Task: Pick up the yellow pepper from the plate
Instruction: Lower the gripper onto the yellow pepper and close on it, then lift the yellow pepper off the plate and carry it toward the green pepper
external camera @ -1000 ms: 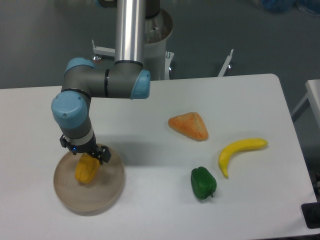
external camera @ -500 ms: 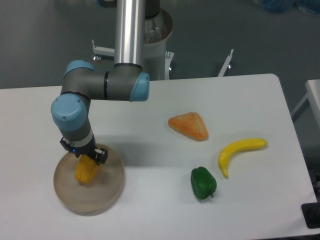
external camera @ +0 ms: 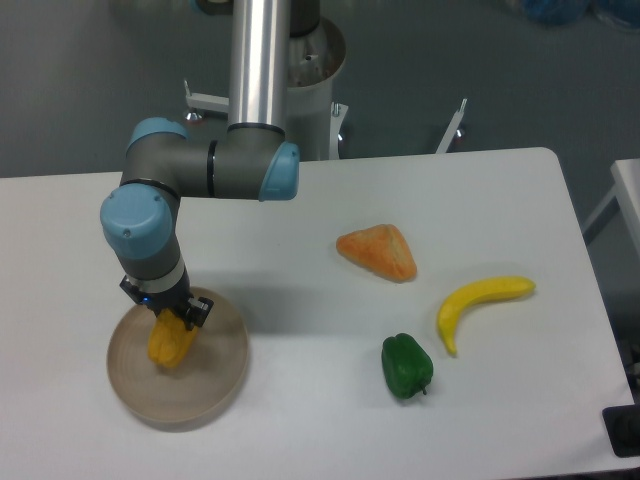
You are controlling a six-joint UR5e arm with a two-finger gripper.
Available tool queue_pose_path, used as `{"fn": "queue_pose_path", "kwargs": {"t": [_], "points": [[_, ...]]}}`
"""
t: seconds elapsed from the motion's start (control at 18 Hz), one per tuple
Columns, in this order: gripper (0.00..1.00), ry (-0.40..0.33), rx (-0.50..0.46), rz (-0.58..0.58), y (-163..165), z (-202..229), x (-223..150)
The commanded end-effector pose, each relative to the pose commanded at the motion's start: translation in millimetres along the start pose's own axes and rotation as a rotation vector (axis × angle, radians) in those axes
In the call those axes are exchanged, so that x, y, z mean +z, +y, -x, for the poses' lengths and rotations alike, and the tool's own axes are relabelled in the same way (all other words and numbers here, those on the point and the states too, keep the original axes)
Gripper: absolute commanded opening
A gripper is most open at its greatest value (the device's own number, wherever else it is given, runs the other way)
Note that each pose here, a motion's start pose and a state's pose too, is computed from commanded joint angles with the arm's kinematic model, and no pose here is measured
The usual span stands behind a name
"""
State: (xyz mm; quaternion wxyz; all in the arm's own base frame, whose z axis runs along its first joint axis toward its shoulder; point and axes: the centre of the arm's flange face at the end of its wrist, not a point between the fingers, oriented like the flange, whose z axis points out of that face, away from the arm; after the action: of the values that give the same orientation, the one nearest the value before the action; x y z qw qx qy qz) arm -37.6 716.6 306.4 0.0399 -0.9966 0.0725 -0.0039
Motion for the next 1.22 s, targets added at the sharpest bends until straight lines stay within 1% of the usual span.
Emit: {"fn": "queue_pose_path", "kwargs": {"t": [0.11, 0.22, 0.33, 0.39, 0.56, 0.72, 0.94, 1.22], "points": [[0.37, -0.013, 0.011, -0.017, 2.3, 21.1, -13.1], [0.37, -0.05, 0.033, -0.022, 12.6, 55.6, -28.0], [0.37, -0.102, 0.088, -0.018, 23.9, 94.8, -43.4], [0.37, -0.112, 0.124, -0.018, 27.3, 110.6, -51.3], [0.37, -0.105, 0.201, 0.011, 41.5, 158.7, -69.3], [0.37, -0.108, 0.264, 0.024, 62.6, 204.0, -71.5], [0.37, -0.107, 0.298, 0.033, 82.7, 240.2, -69.4], [0.37, -0.104, 0.314, 0.04, 87.0, 247.3, -64.6]]}}
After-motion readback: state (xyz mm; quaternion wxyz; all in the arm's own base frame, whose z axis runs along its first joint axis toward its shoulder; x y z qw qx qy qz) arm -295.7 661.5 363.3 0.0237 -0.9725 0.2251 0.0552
